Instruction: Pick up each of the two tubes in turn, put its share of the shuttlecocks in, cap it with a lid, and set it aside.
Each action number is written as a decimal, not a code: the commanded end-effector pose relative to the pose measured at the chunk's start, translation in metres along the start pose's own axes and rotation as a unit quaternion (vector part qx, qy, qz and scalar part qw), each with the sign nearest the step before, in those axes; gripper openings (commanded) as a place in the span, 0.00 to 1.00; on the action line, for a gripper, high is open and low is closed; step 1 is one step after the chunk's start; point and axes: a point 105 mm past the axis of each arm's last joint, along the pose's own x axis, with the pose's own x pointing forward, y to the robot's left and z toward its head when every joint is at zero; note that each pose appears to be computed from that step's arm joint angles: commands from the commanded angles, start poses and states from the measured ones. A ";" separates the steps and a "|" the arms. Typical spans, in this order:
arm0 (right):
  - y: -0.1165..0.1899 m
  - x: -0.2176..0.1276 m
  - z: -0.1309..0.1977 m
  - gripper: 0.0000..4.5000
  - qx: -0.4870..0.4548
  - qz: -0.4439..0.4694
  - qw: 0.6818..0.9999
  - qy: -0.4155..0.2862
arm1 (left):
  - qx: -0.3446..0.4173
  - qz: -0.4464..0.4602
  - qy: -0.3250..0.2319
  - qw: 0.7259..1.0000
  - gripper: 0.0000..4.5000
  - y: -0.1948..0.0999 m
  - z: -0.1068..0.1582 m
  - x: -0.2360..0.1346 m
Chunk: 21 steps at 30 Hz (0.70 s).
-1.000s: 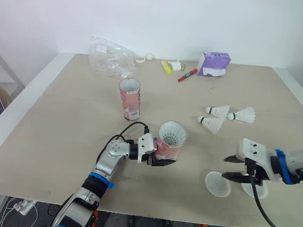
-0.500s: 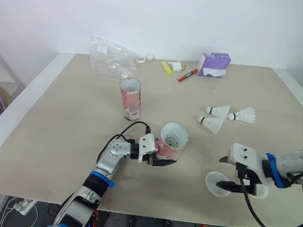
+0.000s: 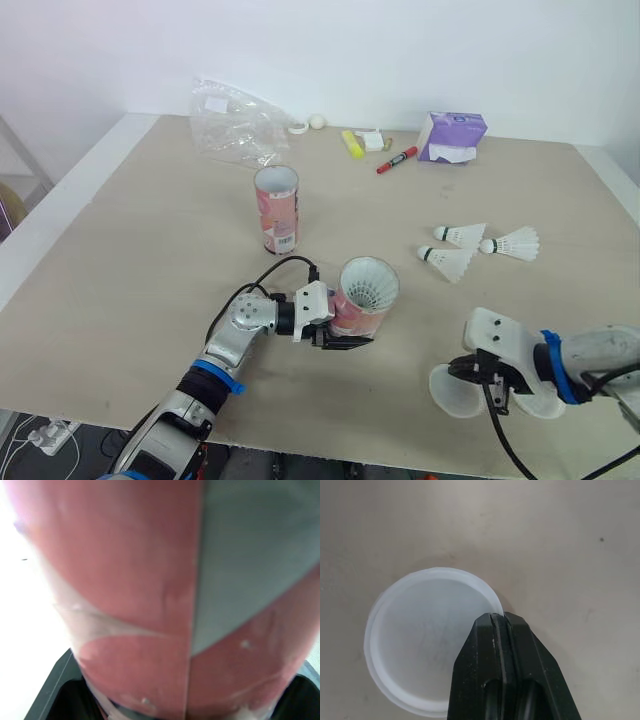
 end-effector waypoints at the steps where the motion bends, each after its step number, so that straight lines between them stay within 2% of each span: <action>1: -0.004 -0.010 0.030 0.00 -0.060 -0.005 0.997 -0.057 | -0.006 -0.006 0.013 1.000 0.67 -0.003 -0.006 0.003; 3: -0.004 -0.018 0.047 0.00 -0.081 0.006 0.992 -0.096 | -0.008 -0.006 0.014 1.000 0.67 -0.003 -0.007 0.003; 7: -0.018 -0.064 0.116 0.00 -0.176 -0.008 0.964 -0.200 | -0.010 -0.006 0.018 1.000 0.67 -0.002 -0.009 0.003; 10: -0.019 -0.083 0.148 0.00 -0.217 -0.004 0.947 -0.239 | -0.015 -0.007 0.024 1.000 0.67 -0.001 -0.012 0.003; 15: -0.018 -0.093 0.175 0.00 -0.269 0.007 0.930 -0.251 | -0.033 -0.011 0.028 0.999 0.67 -0.003 -0.015 0.004; 21: -0.026 -0.076 0.187 0.00 -0.296 0.007 0.924 -0.242 | -0.035 -0.011 0.029 0.999 0.67 -0.003 -0.014 0.007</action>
